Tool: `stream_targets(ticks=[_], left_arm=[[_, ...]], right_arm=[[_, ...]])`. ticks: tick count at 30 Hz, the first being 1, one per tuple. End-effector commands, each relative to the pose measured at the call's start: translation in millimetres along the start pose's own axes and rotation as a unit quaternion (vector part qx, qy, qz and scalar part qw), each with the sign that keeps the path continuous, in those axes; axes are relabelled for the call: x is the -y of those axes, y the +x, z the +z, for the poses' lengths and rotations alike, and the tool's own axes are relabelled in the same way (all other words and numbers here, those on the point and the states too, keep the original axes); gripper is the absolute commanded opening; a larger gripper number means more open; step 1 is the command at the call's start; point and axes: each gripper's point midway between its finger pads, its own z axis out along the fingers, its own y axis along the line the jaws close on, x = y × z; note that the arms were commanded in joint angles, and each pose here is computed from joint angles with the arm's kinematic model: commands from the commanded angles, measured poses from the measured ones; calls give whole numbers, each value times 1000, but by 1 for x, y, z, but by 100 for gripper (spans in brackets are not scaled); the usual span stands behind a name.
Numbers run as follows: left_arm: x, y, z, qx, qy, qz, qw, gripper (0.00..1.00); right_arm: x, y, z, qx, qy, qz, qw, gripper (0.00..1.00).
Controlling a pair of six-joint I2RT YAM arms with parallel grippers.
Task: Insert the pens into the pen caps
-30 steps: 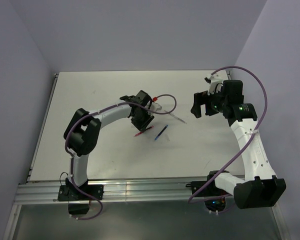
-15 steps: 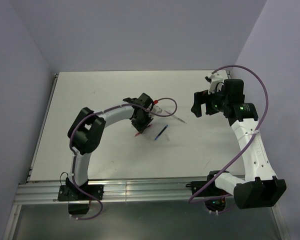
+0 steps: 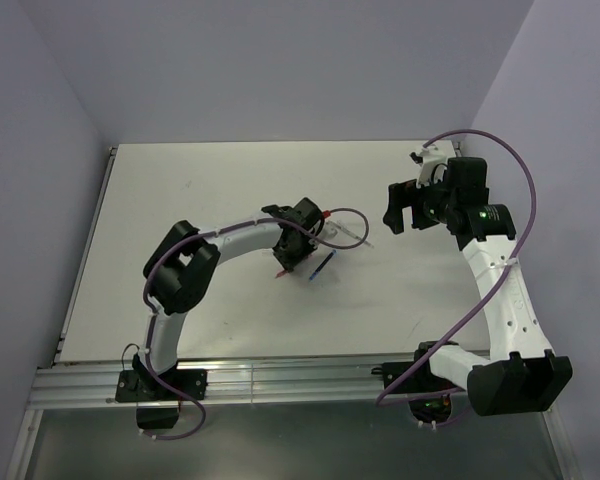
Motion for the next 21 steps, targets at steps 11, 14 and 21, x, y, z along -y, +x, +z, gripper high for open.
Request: stream_targets(ticks=[11, 14, 21], left_arm=[[-43, -34, -116, 95, -130, 64, 985, 0], [-54, -35, -147, 122, -171, 103, 972, 0], [-49, -33, -224, 238, -297, 274, 883, 0]], right_arm=[[-20, -48, -22, 30, -50, -7, 998, 100], [-33, -60, -25, 33, -89, -7, 995, 100], [-68, -68, -20, 19, -212, 12, 977, 100]])
